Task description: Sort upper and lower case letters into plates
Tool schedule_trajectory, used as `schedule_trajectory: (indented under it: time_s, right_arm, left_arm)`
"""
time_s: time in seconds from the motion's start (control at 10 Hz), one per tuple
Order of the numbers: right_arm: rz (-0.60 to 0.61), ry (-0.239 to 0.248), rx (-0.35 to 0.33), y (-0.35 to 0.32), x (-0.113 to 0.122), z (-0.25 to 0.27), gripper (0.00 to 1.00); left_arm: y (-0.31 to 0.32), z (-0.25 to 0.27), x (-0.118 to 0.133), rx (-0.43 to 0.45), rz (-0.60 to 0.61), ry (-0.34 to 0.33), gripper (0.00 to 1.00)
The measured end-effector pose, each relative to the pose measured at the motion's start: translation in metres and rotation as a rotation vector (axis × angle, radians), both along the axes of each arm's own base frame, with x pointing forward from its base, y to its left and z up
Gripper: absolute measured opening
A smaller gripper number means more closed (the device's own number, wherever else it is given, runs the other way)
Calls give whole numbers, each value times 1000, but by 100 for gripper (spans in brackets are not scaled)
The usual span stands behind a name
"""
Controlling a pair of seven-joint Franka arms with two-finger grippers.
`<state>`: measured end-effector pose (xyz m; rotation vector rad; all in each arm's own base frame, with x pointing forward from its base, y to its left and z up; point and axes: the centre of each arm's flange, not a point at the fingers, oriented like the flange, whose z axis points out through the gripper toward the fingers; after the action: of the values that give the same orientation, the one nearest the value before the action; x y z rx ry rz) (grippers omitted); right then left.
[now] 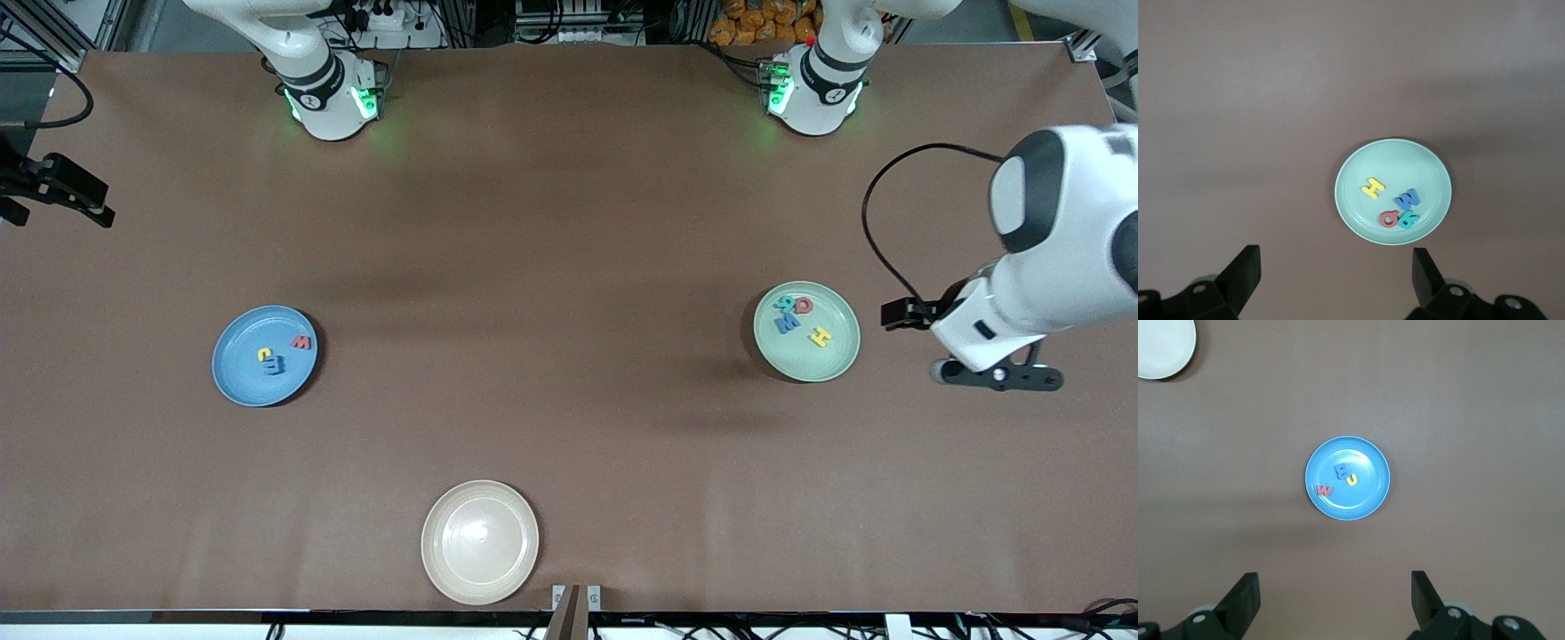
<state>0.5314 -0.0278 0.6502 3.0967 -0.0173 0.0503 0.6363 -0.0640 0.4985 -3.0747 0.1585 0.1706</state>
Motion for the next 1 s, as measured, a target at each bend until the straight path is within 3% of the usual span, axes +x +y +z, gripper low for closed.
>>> schedule_trajectory:
  time_s: [0.3,0.6,1.0]
  right_arm:
    - [1,-2,0,0,0,1,100]
    - [0,-2,0,0,0,1,100]
    - [0,-2,0,0,0,1,100]
  left_arm:
    - [9,70,-18,-53,41,-98,100]
    - [47,106,-43,-101,101,-86,100]
    - [25,113,-51,-106,111,-79,100]
